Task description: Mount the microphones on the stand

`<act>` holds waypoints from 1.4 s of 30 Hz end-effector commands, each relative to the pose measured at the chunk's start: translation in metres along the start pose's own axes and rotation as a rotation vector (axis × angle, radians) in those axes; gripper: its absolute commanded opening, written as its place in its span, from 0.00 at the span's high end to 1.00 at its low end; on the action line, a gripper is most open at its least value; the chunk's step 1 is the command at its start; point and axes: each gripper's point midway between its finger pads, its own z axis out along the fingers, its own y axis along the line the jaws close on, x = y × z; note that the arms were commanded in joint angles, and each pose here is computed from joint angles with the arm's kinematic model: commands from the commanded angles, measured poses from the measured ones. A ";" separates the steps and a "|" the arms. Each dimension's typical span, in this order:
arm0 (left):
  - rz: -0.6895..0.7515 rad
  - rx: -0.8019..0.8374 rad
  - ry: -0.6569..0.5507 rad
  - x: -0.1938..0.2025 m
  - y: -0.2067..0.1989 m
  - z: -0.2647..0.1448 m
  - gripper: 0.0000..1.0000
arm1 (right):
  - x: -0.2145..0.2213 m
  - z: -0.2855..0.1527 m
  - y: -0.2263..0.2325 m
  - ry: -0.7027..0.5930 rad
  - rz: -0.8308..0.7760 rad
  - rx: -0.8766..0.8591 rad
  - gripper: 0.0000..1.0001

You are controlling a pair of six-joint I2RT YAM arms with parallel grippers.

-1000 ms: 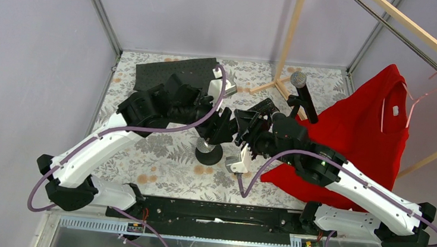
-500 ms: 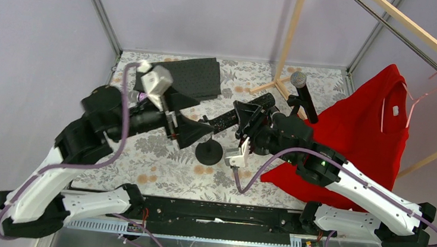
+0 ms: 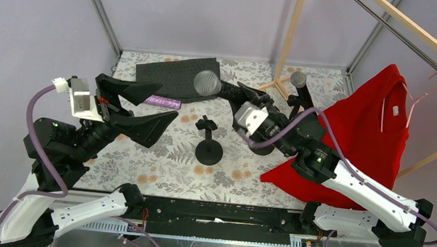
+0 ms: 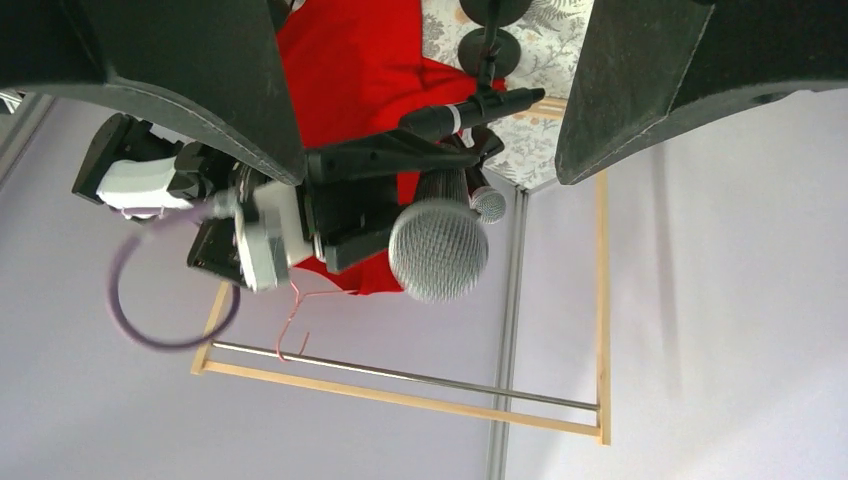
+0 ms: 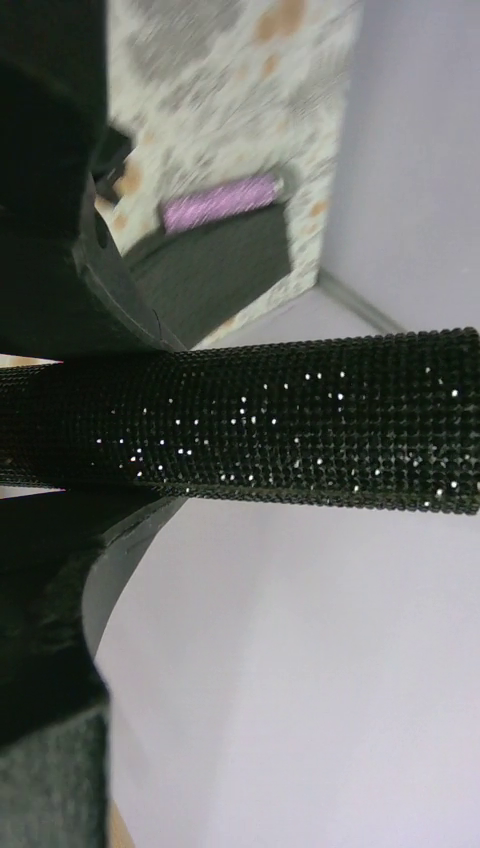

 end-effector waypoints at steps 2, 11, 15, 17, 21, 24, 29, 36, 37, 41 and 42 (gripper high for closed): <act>0.030 0.026 -0.042 0.002 0.000 0.021 0.01 | -0.051 -0.003 -0.050 -0.172 0.576 0.195 1.00; 0.038 0.082 -0.088 0.008 -0.005 0.050 0.01 | -0.091 -0.008 -0.024 -0.290 1.046 0.003 1.00; 0.023 0.125 -0.108 0.006 -0.012 0.059 0.01 | -0.100 -0.010 -0.010 -0.297 1.098 -0.090 0.99; 0.016 0.139 -0.103 0.009 -0.014 0.064 0.01 | -0.101 -0.010 -0.003 -0.297 1.113 -0.122 0.98; 0.006 0.164 -0.082 0.018 -0.017 0.070 0.02 | -0.101 -0.009 0.009 -0.286 1.119 -0.174 0.97; -0.003 0.180 -0.065 0.024 -0.020 0.072 0.04 | -0.102 -0.008 0.014 -0.283 1.119 -0.201 0.97; -0.015 0.191 -0.054 0.028 -0.021 0.076 0.05 | -0.104 -0.010 0.025 -0.274 1.098 -0.256 0.97; -0.034 0.208 -0.065 0.026 -0.024 0.078 0.12 | -0.098 -0.014 0.038 -0.262 1.044 -0.296 0.95; -0.038 0.212 -0.067 0.026 -0.025 0.078 0.12 | -0.096 -0.015 0.039 -0.258 1.036 -0.297 0.95; -0.045 0.218 -0.088 0.022 -0.027 0.075 0.09 | -0.093 -0.018 0.042 -0.255 1.026 -0.295 0.94; -0.047 0.215 -0.093 0.022 -0.026 0.075 0.06 | -0.092 -0.019 0.043 -0.255 1.025 -0.297 0.94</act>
